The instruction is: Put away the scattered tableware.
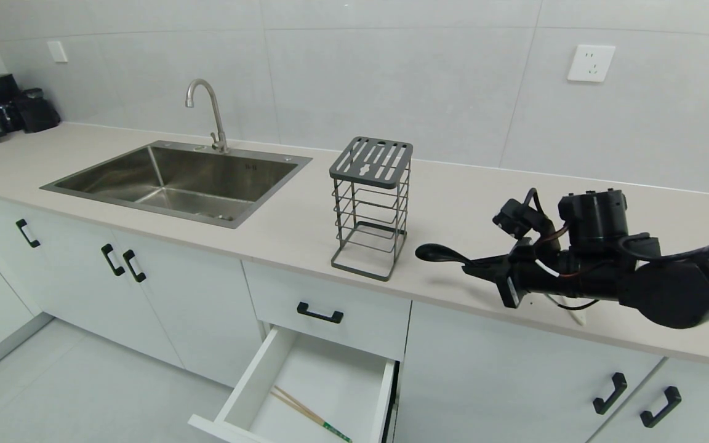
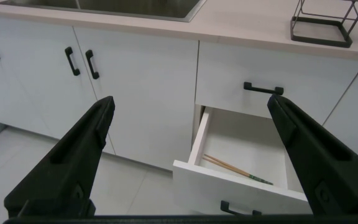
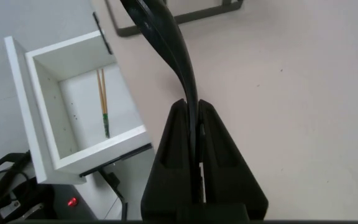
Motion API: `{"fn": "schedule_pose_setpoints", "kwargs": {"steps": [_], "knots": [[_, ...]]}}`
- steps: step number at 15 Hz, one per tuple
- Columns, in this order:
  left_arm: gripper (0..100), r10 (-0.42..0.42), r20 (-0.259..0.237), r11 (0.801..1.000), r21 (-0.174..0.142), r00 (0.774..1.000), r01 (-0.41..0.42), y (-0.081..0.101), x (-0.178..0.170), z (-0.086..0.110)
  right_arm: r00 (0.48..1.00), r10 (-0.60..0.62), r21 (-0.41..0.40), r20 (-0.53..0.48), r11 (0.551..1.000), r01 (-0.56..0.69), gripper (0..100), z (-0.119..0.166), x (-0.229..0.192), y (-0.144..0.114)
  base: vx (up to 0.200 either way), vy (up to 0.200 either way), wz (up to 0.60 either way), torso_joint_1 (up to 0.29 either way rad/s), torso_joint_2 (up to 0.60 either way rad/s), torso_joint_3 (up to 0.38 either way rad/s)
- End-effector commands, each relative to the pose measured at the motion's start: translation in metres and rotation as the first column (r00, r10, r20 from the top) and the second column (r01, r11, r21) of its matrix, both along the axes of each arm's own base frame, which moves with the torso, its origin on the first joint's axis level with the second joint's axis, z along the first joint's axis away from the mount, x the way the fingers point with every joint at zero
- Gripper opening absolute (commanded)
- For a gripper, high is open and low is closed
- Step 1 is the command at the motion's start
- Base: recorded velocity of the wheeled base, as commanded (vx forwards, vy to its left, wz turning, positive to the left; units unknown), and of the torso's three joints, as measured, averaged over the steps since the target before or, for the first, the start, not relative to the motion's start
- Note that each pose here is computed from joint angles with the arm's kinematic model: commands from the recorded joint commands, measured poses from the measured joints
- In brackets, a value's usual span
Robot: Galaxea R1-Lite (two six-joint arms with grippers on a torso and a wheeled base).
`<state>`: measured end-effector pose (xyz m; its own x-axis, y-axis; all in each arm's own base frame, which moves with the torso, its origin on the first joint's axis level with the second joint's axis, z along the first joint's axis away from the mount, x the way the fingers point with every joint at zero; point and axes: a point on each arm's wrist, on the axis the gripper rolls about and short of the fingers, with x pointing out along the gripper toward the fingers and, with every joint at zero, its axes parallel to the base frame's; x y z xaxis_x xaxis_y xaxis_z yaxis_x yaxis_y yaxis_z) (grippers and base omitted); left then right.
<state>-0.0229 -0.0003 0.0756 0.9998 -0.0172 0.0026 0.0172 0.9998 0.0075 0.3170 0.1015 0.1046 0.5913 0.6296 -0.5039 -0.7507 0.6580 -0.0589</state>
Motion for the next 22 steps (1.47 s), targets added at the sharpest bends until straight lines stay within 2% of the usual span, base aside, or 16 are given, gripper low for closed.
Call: {"fn": "schedule_pose_setpoints", "kwargs": {"steps": [1,5,9,11,16,19,22], "knots": [[100,0.000,-0.001,1.000,0.000,1.000,0.000,0.000,0.000,0.000,0.999,0.020,0.011,0.034,1.000,-0.020,0,0.014,-0.031,-0.003,0.000,0.000,0.00,0.000,0.00,0.000],[100,0.000,-0.001,1.000,0.000,1.000,0.000,0.000,0.000,0.000,0.998,0.060,0.017,0.018,0.998,-0.060,0,0.010,-0.063,0.002,0.000,0.000,0.00,0.000,0.00,0.000],[100,0.000,-0.001,1.000,0.000,1.000,0.000,0.000,0.000,0.000,0.992,0.129,0.054,-0.010,0.990,-0.128,0,0.008,-0.091,0.022,0.000,0.000,0.00,0.000,0.00,0.000],[100,0.000,-0.001,1.000,0.000,1.000,0.000,0.000,0.000,0.000,0.986,0.165,0.066,-0.014,0.984,-0.164,0,0.009,-0.105,0.043,0.000,0.000,0.00,0.000,0.00,0.000],[100,0.000,-0.001,1.000,0.000,1.000,0.000,0.000,0.000,0.000,0.986,0.163,0.087,-0.030,0.983,-0.160,0,0.012,-0.127,0.081,0.000,0.000,0.00,0.000,0.00,0.000],[100,0.000,-0.001,1.000,0.000,1.000,0.000,0.000,0.000,0.000,0.990,0.138,0.053,0.003,0.989,-0.138,0,0.012,-0.132,0.110,0.000,0.000,0.00,0.000,0.00,0.000],[100,0.000,-0.001,1.000,0.000,1.000,0.000,0.000,0.000,0.000,0.990,0.140,0.006,-0.015,0.990,-0.140,0,-0.004,-0.145,0.151,0.000,0.000,0.00,0.000,0.00,0.000]]}}
